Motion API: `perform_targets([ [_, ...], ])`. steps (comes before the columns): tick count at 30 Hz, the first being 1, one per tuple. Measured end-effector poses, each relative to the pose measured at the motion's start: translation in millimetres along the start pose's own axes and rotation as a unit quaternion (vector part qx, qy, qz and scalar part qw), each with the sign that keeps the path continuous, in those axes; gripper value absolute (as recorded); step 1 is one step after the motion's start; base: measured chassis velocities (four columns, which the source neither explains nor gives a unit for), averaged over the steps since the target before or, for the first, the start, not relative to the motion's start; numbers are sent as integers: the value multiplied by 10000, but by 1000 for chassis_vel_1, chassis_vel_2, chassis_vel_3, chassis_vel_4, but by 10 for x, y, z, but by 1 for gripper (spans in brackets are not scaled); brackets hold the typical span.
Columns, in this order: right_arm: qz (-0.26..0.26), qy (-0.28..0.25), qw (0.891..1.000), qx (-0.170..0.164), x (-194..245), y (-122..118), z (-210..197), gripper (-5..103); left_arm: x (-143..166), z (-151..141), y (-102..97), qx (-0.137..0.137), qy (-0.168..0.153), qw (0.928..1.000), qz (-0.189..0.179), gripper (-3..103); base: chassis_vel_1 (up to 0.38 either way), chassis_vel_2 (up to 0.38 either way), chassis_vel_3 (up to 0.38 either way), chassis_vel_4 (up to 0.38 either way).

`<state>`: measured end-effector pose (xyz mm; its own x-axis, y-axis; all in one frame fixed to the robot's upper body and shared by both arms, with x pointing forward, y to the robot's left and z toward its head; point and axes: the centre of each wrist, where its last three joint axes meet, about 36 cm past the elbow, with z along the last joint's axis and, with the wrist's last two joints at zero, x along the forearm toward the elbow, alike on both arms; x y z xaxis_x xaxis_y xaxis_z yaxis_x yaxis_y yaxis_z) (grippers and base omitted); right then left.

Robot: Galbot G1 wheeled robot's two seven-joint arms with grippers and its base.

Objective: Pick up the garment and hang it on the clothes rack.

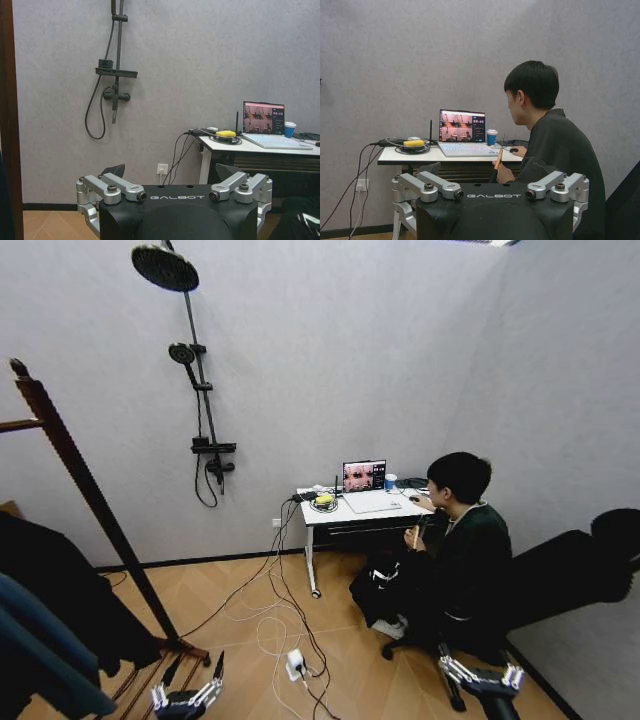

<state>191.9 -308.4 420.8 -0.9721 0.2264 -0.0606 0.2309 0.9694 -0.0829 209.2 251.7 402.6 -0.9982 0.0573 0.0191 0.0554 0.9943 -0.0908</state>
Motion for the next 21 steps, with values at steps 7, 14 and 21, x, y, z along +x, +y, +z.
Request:
perform_targets([
  [7, 0, 0, 10000, 0, 0, 0, 0, 100, 0, 0, 0, 0, 0, 10000, 0, 100, 0, 0, 0, 0],
  [14, 0, 0, 10000, 0, 0, 0, 0, 100, 0, 0, 0, 1, 0, 10000, 0, 100, 24, -29, -31, 22],
  [21, 0, 0, 10000, 0, 0, 0, 0, 100, 0, 0, 0, 0, 0, 10000, -1, 100, 158, -162, -174, 162],
])
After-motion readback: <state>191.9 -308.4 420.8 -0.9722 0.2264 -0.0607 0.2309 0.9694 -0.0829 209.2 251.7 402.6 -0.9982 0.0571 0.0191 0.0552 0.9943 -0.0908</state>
